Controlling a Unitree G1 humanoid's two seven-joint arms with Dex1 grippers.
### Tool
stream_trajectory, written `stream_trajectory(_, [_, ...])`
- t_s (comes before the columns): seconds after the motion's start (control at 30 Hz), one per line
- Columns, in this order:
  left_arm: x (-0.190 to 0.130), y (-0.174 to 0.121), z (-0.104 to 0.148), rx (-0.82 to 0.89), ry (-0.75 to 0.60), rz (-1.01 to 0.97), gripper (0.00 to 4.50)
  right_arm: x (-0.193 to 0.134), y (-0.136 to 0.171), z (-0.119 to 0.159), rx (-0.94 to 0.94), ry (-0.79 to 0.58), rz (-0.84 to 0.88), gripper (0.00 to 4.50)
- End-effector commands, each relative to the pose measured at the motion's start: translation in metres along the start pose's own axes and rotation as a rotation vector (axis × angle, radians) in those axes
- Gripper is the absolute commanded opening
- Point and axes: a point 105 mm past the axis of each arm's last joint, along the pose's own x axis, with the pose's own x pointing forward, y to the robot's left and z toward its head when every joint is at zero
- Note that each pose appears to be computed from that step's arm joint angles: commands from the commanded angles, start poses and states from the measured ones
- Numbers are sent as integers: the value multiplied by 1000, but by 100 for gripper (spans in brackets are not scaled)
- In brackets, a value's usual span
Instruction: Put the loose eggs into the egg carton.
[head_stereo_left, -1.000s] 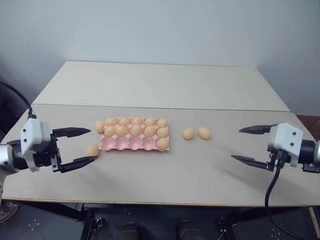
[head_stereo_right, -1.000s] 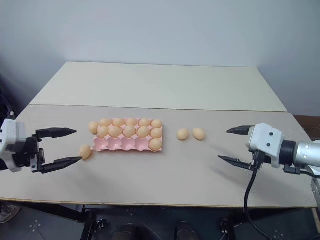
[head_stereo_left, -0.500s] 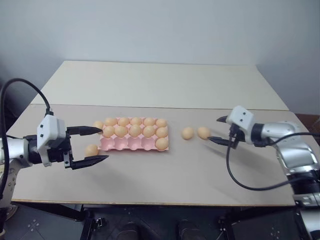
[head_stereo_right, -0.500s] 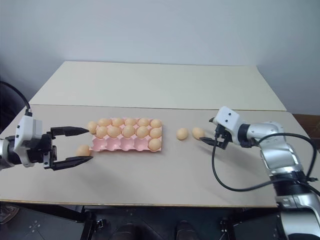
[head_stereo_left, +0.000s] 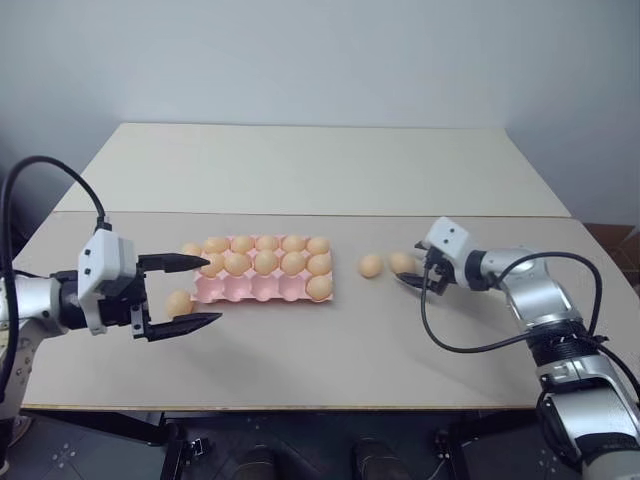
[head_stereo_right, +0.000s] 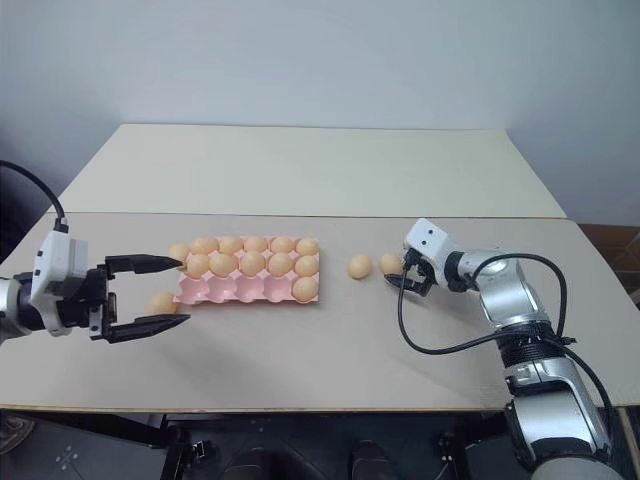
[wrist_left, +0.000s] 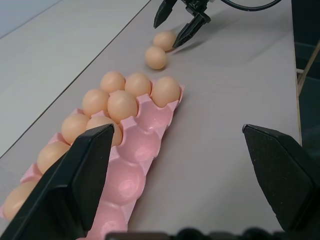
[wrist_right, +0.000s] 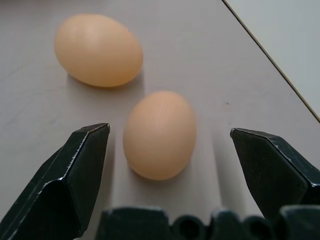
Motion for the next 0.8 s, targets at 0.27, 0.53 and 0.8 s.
stream_trajectory(0.27, [-1,1,10,48,-10,15,450,5,-7,5,-34,-2,-35,253])
stream_trajectory(0.53, [-7,4,4,36,9,52,450,-10,-11,18,-123,-12,-92,181])
stream_trajectory(0.8, [-42,15,-27,-3,181,173,450,-19,20,113,-201,-246,-77,181])
